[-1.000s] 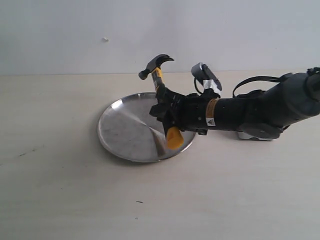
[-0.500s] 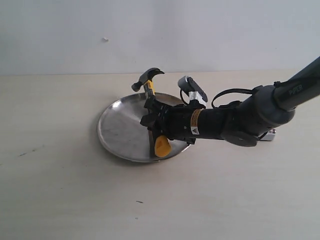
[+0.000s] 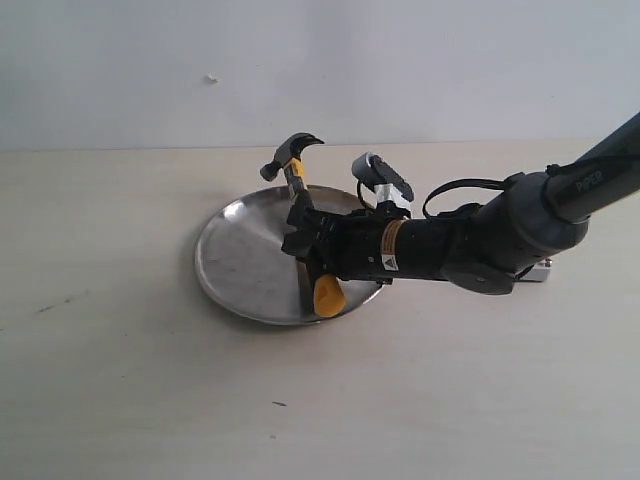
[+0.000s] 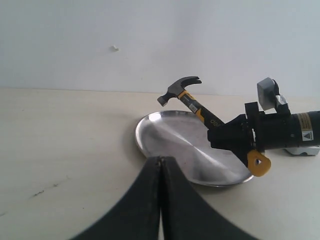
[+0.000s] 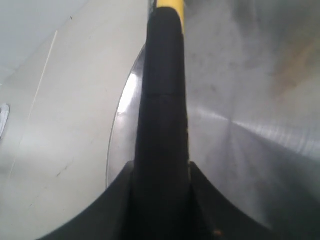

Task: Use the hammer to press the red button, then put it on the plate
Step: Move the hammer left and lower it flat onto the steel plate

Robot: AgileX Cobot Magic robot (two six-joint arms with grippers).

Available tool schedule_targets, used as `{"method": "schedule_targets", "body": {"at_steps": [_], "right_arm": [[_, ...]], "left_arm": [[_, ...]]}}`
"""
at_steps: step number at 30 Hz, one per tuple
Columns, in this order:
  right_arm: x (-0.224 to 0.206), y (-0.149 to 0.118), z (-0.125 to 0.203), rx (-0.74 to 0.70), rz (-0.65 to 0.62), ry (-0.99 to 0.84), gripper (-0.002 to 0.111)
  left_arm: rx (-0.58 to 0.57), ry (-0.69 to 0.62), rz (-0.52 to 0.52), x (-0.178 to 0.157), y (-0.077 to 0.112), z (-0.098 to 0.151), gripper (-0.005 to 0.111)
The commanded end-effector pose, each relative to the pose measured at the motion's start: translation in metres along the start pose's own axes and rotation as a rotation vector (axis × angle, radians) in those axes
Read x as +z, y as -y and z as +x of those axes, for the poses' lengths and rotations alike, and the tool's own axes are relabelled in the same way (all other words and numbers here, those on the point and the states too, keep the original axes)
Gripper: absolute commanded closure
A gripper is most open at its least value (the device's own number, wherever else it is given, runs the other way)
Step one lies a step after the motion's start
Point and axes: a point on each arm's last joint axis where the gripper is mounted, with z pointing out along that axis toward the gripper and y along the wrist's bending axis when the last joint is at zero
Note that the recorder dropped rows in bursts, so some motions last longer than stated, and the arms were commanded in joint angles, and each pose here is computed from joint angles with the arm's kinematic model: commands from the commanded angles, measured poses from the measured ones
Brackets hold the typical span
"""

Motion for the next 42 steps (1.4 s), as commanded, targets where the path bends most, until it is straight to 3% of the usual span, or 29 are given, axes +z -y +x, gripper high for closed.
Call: {"method": "schedule_targets", "body": {"at_steps": [1,5,22,34,42], "right_arm": [[0.000,-0.011,-0.008,-0.059,-0.056,0.024,0.108],[0.001,0.001,-0.010,-0.077,0.099,0.007,0.108],[0.001,0.002,-0.011,-0.093,0.117,0.014,0.107],[0.001,0.004,-0.010,-0.126,0.143,-0.007,0.066],[-0.010,-0.007,-0.024,-0.199,0.226,0.005,0.063]], "left_arm": [[-0.002,0.007,0.002,0.000,0.000,-0.001,0.107],[-0.002,0.007,0.002,0.000,0.000,-0.001,0.107],[0.000,0.007,0.002,0.000,0.000,-0.001,0.107],[0.000,0.007,0.002,0.000,0.000,-0.001,0.107],[0.000,0.007,0.002,0.000,0.000,-0.001,0.107]]}}
